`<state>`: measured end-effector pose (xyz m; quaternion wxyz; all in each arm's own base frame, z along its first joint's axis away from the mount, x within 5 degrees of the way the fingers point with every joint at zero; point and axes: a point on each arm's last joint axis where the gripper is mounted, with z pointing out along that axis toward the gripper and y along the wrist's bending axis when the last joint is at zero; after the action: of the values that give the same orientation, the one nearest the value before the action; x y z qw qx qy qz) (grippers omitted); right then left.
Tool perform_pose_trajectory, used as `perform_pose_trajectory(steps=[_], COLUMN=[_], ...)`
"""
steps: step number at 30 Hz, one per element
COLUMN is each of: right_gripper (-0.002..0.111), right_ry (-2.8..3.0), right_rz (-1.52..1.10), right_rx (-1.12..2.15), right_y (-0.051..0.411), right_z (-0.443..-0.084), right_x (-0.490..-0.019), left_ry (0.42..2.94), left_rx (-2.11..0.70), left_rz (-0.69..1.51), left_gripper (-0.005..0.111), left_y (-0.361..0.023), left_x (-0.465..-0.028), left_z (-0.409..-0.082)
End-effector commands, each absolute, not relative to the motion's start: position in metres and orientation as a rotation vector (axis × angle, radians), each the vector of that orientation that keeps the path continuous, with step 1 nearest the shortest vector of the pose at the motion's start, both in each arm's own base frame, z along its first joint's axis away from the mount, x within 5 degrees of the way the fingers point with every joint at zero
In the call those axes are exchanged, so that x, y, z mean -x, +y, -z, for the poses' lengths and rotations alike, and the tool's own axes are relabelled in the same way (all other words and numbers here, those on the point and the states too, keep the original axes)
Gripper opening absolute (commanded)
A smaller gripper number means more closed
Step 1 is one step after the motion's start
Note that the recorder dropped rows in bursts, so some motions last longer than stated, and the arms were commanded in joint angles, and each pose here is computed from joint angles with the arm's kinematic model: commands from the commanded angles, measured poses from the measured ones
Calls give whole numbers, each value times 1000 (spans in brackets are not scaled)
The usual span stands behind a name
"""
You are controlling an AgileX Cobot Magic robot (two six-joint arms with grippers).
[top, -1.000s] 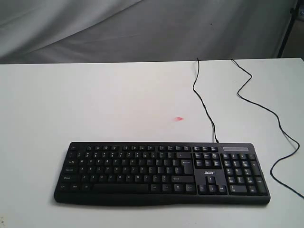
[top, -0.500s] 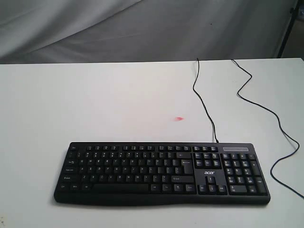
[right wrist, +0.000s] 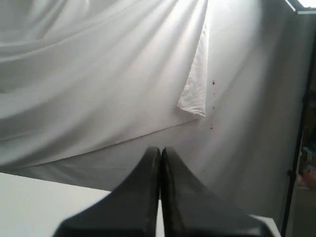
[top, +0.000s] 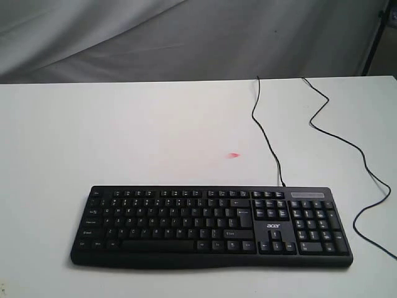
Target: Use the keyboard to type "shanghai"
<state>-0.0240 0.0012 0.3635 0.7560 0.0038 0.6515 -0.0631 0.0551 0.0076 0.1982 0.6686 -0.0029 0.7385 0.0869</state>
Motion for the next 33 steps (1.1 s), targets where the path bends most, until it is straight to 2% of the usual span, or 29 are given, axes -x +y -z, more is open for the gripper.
perform_pose_trajectory(steps=[1,19,27,33], right_gripper=[0,0,0,0], right_ry=[1482,1430,1526,1548], right_rz=[119,199,65,54], right_rx=[-59,15,-38,-58], right_y=[-1,-1,-1,-2], right_z=[-356,-356,-290,-260], right_x=[23,18,-27,-41], left_ry=[1671,1671,1671,1671], left_rx=[6,6,6,6], left_rz=[-190,-190,-190,-190], left_gripper=[1,1,1,1], left_y=[7,7,7,7], left_x=[-56,-56,-56,-56], left_z=[-196,-196,-196,-196])
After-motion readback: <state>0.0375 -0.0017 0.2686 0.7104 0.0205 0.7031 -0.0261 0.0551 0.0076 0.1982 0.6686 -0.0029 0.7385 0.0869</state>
